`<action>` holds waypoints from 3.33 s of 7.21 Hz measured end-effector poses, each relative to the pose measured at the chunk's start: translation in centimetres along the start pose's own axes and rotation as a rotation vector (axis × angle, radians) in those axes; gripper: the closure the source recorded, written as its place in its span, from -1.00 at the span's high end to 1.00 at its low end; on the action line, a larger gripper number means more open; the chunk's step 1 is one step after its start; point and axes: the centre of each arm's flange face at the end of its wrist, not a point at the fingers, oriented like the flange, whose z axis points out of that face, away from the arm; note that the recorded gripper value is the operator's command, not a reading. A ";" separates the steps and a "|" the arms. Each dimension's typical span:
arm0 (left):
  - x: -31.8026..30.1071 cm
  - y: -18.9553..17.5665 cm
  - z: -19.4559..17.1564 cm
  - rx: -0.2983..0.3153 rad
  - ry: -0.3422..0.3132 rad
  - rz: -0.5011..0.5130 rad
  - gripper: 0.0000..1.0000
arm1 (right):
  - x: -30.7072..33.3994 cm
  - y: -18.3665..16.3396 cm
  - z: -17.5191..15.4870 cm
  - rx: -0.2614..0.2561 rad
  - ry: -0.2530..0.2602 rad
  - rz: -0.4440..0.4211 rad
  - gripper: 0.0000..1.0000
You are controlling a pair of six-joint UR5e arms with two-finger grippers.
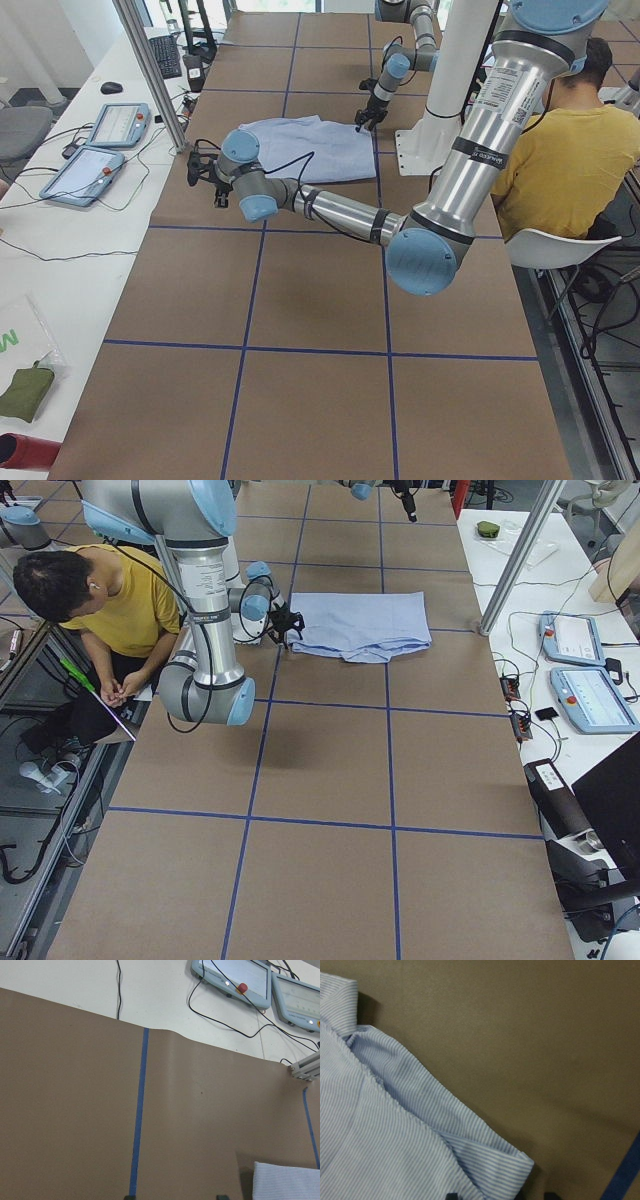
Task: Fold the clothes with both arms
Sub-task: 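Move the right gripper to the shirt corner nearest the robot, then move the left gripper to the other near corner of the shirt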
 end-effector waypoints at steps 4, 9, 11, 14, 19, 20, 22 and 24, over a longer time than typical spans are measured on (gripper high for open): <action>-0.1 0.1 -0.1 0.000 -0.001 0.000 0.24 | -0.4 0.1 -0.2 -0.029 -0.023 0.015 -1.00; 2.7 1.3 -1.3 0.000 0.050 -0.097 0.34 | -1.4 -0.3 -2.5 -0.063 -0.050 0.032 -1.00; 6.1 7.9 -2.4 -0.066 0.112 -0.225 0.44 | -0.9 -1.0 -3.1 -0.069 -0.050 0.031 -1.00; 12.0 23.6 -1.8 -0.204 0.157 -0.445 0.44 | -0.3 -1.2 -3.4 -0.075 -0.044 0.024 -1.00; 15.8 45.4 2.8 -0.300 0.070 -0.670 0.43 | -0.2 -1.2 -3.6 -0.079 -0.043 0.024 -1.00; 15.9 46.9 4.0 -0.307 0.052 -0.678 0.41 | -0.2 -1.2 -3.6 -0.080 -0.043 0.024 -1.00; 16.3 48.1 5.7 -0.311 0.036 -0.679 0.35 | -0.3 -1.1 -3.7 -0.082 -0.044 0.024 -1.00; 16.8 48.0 5.2 -0.313 0.050 -0.683 0.34 | -0.3 -1.2 -3.9 -0.085 -0.046 0.025 -1.00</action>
